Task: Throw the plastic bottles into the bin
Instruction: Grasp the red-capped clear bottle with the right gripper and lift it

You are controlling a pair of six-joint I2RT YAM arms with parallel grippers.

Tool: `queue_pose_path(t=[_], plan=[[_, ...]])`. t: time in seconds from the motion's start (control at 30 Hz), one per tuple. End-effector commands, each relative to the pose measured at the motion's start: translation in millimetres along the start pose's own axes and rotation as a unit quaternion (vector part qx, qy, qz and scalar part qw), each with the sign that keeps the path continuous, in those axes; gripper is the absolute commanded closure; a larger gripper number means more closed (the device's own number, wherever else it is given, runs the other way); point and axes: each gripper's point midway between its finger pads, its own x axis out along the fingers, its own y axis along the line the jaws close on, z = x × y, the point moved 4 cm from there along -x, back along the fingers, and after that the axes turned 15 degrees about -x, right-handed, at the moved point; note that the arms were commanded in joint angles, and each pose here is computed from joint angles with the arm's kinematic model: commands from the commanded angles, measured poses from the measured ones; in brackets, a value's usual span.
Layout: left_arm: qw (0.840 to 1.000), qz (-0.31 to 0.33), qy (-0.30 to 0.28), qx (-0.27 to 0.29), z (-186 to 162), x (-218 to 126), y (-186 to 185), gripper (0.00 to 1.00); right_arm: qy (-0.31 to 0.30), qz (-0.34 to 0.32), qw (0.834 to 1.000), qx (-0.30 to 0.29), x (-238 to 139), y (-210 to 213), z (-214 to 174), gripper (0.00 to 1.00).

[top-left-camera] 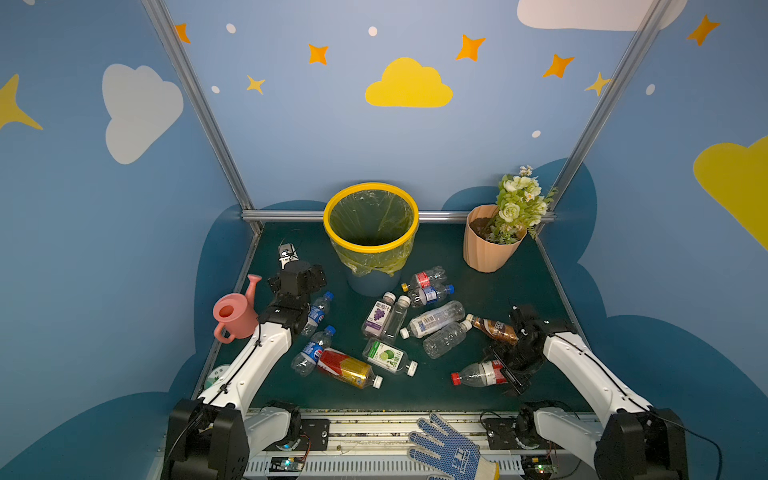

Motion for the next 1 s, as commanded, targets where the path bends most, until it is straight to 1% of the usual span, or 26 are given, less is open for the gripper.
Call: queue_pose_path(t=[0.0, 0.27, 0.43, 0.53, 0.67, 0.77, 0.87, 0.97], plan=[[1.000, 0.002, 0.000, 0.007, 3, -2, -1, 0.00, -0.020, -0.009, 1.000, 0.000, 8, 0, 10, 0.11], [1.000, 0.005, 0.001, 0.013, 2, -3, 0, 0.00, -0.019, -0.018, 1.000, 0.007, 19, -1, 12, 0.15], [1.000, 0.005, 0.002, 0.014, 2, -2, 1, 0.00, -0.015, -0.021, 1.000, 0.013, 28, -4, 8, 0.15], [1.000, 0.004, 0.002, 0.014, 2, -2, 0, 0.00, -0.016, -0.022, 0.999, 0.017, 34, -6, 7, 0.20], [1.000, 0.002, 0.002, 0.013, 2, -2, 0, 0.00, -0.021, -0.024, 0.999, 0.017, 35, -8, 7, 0.23], [1.000, 0.001, 0.002, 0.013, 2, -3, -1, 0.00, -0.028, -0.023, 0.999, 0.016, 34, -9, 7, 0.31], [1.000, 0.001, 0.000, 0.012, 2, -4, 0, 0.00, -0.042, -0.020, 0.999, 0.010, 29, -8, 8, 0.37], [1.000, 0.000, -0.002, 0.010, 3, -5, 0, 0.00, -0.063, -0.016, 0.998, 0.002, 19, -6, 9, 0.38]])
